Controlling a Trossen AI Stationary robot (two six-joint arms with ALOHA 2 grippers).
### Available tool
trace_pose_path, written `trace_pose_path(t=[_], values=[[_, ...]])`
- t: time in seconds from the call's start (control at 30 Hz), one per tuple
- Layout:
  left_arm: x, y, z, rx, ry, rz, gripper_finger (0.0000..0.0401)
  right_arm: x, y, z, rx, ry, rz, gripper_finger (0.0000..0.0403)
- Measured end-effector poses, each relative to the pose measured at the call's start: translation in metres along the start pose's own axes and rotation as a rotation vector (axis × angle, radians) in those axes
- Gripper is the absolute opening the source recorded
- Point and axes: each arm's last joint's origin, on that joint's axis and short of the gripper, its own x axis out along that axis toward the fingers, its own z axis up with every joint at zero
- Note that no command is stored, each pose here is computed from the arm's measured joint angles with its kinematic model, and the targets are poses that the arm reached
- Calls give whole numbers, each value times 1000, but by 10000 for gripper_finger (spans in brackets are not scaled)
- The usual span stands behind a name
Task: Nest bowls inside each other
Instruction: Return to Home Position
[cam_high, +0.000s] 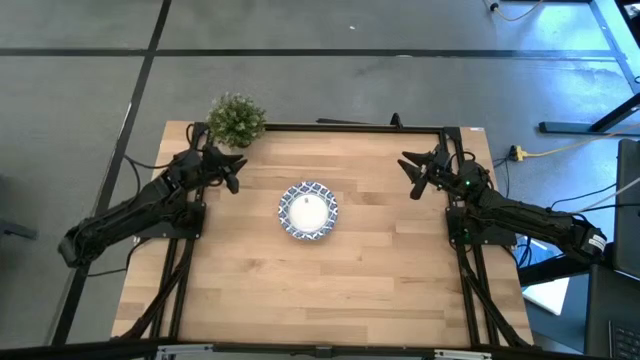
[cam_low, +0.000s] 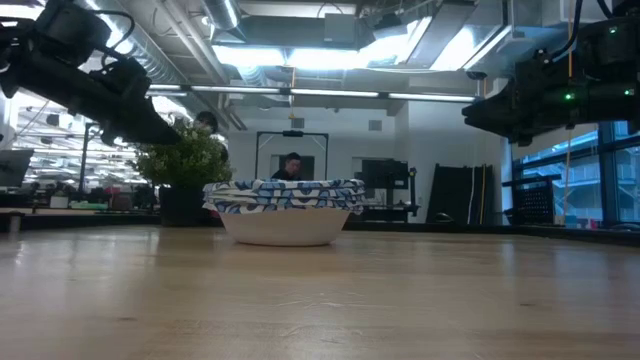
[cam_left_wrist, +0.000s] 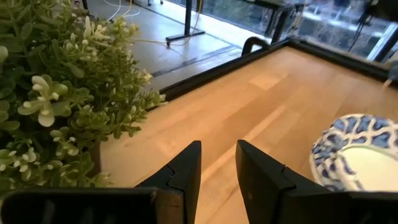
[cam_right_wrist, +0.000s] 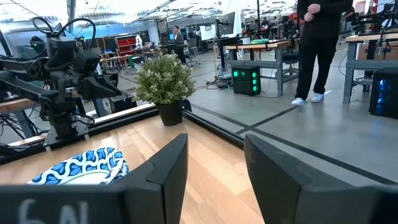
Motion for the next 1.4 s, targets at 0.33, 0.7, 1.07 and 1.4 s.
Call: trace_pose_path(t=[0.33, 0.7, 1.07, 1.4], values=[[-10, -2, 5, -10, -88, -39, 95, 0, 0, 0, -4, 1, -1, 160], [-18, -1, 5, -34, -113, -44, 95, 0, 0, -1, -4, 7, -2, 160], [-23, 0, -7, -79, -196, -61, 95, 0, 0, -1, -4, 7, -2, 160], [-13, 2, -16, -27, -294, -42, 95, 0, 0, -1, -3, 10, -3, 160]])
